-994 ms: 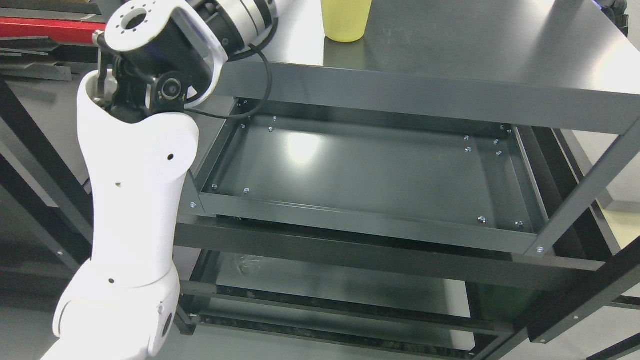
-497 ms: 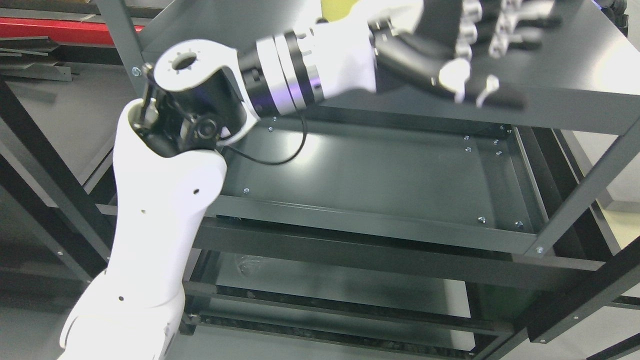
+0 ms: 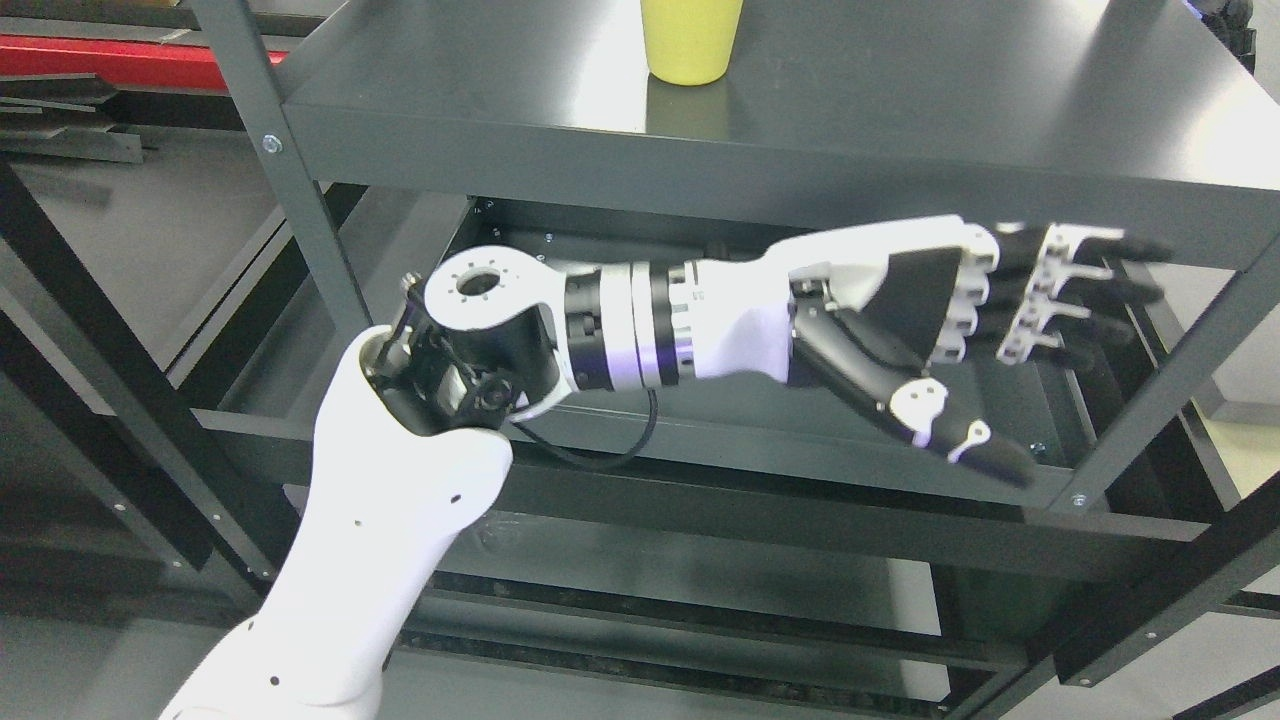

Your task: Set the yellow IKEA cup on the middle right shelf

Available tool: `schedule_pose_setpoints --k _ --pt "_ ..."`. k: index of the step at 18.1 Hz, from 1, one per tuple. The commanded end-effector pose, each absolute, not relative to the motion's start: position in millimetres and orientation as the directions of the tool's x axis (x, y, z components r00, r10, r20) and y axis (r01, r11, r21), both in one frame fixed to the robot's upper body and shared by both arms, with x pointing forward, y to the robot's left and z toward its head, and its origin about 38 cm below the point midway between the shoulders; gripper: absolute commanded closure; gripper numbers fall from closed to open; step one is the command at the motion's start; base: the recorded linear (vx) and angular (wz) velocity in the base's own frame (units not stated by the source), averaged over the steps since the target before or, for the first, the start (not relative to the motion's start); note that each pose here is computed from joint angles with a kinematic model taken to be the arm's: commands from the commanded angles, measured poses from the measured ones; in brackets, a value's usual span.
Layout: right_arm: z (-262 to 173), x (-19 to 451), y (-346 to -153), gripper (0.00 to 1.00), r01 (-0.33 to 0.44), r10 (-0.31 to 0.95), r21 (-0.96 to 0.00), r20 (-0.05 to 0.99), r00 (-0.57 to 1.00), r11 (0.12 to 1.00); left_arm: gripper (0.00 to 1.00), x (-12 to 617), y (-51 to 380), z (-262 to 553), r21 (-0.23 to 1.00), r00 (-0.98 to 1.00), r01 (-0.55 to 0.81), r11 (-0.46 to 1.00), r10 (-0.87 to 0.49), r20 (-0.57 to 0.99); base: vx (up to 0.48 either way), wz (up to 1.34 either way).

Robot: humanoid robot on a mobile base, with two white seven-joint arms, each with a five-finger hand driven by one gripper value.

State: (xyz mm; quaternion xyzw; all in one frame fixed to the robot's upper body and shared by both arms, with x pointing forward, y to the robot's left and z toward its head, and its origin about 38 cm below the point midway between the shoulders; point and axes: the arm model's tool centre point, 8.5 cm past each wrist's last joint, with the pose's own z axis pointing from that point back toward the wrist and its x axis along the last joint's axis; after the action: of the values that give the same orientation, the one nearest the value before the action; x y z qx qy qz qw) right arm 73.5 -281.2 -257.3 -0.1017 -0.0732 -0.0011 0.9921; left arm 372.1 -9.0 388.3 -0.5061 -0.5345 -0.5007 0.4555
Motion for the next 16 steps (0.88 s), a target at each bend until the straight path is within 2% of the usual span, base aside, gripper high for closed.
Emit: schedule_pose_setpoints --k 1,3,8,10,12,15,16 --pt "-257 64 -290.9 0.01 0.022 0.006 -0.213 0.132 0.991 0.977 0.01 343 -24 277 -0.155 0.154 0.986 -0.064 -0.008 0.988 0.0 0.0" --pt "-257 64 -290.9 0.01 0.022 0.006 -0.213 0.132 0.991 0.977 0.01 358 -8 254 -0.148 0.147 0.987 0.063 0.029 0.989 0.0 0.0" --pt "-257 64 -290.9 0.01 0.022 0.006 -0.213 0.132 0.991 0.977 0.01 413 68 193 0.095 -0.116 0.857 0.507 0.011 0.993 0.0 0.0" --pt "-257 64 -290.9 0.01 0.022 0.006 -0.213 0.132 0.991 0.977 0.01 435 119 193 0.147 -0.182 0.683 0.716 -0.028 0.983 0.0 0.0" --pt "-257 64 -290.9 0.01 0.022 0.006 -0.213 0.132 0.991 0.977 0.01 451 174 201 0.13 -0.198 0.481 0.867 -0.037 0.979 0.0 0.0" --pt "-257 64 -290.9 0.01 0.022 0.006 -0.213 0.132 0.991 0.977 0.01 451 234 192 0.116 -0.2 0.307 0.945 -0.055 0.978 0.0 0.0" --pt "-257 64 -290.9 0.01 0.022 0.006 -0.213 0.132 0.991 0.977 0.02 445 246 183 0.145 -0.205 0.268 0.952 -0.091 0.975 0.0 0.0"
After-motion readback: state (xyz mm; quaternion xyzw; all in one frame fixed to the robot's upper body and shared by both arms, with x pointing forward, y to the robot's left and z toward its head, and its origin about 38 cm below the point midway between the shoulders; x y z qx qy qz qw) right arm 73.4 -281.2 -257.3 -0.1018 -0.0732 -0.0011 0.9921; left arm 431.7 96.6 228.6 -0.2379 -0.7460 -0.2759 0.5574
